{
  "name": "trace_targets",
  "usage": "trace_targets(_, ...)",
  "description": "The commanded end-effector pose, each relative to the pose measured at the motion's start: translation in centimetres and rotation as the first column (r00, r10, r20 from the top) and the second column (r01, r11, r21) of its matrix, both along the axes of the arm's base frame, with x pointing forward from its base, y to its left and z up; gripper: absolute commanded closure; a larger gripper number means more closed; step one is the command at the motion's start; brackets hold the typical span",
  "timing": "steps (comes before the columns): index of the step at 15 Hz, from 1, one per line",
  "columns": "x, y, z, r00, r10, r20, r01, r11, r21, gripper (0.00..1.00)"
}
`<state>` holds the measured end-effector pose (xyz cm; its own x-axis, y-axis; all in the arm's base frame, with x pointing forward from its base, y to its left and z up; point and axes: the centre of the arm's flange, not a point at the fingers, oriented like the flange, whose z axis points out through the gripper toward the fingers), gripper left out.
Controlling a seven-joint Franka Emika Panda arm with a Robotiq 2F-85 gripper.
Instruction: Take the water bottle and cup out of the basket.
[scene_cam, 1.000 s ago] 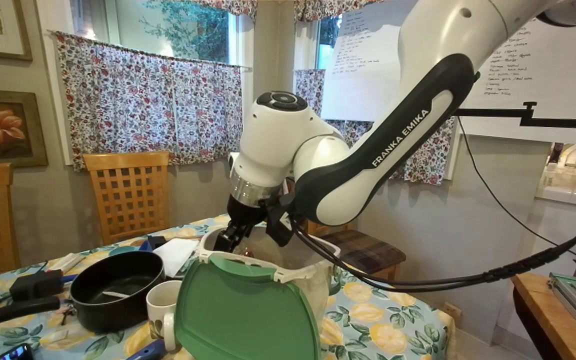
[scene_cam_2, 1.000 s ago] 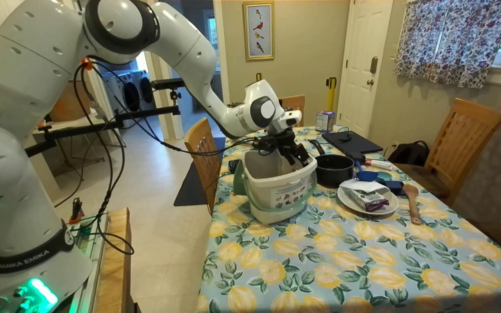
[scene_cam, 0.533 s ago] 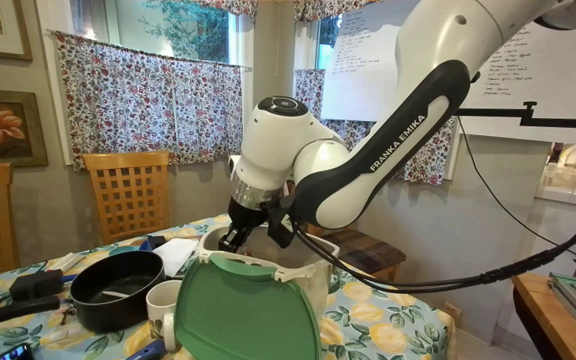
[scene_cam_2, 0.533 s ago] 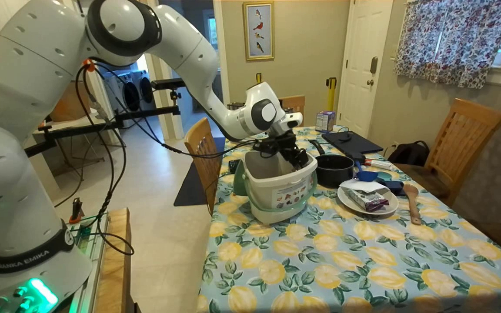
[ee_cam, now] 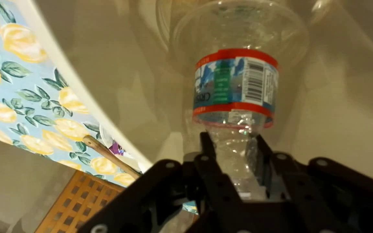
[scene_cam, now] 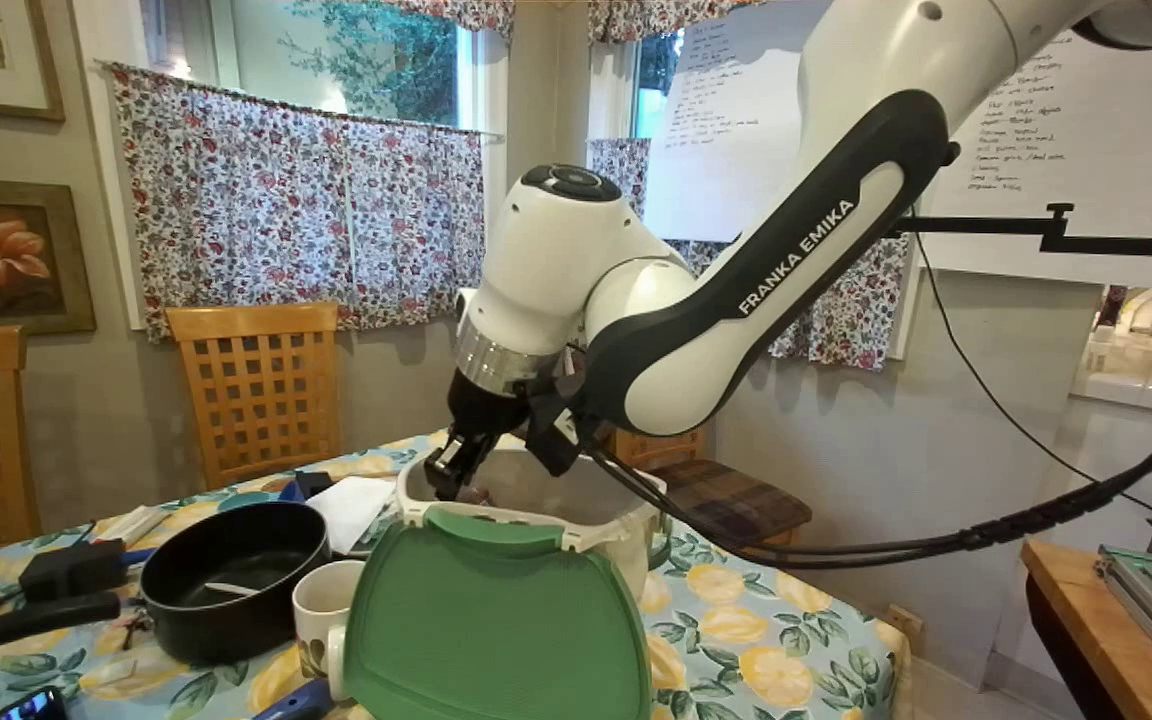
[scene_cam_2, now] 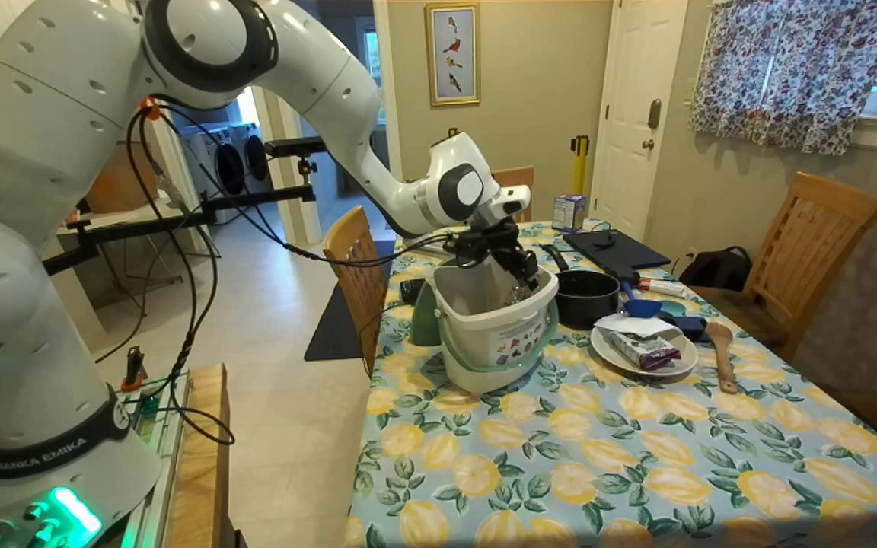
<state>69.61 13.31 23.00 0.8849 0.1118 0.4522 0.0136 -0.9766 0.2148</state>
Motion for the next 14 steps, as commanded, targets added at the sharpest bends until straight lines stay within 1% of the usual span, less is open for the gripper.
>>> trace_targets(1,-1.2,0.3,3.6,0.998,0.002,0.061,-0.004,0.999,0.042,0.93)
trace_targets(7,-2.9,1.0,8.9,0.988,-0.008,0.156,-0.003,0.998,0.068,0.92)
trace_targets(12,-5.2,-0.6,12.9,0.963,-0.104,0.248,0.084,0.992,0.09,0.92)
trace_targets(14,-6.2,-1.1,14.3,0.956,-0.116,0.268,0.092,0.99,0.103,0.92)
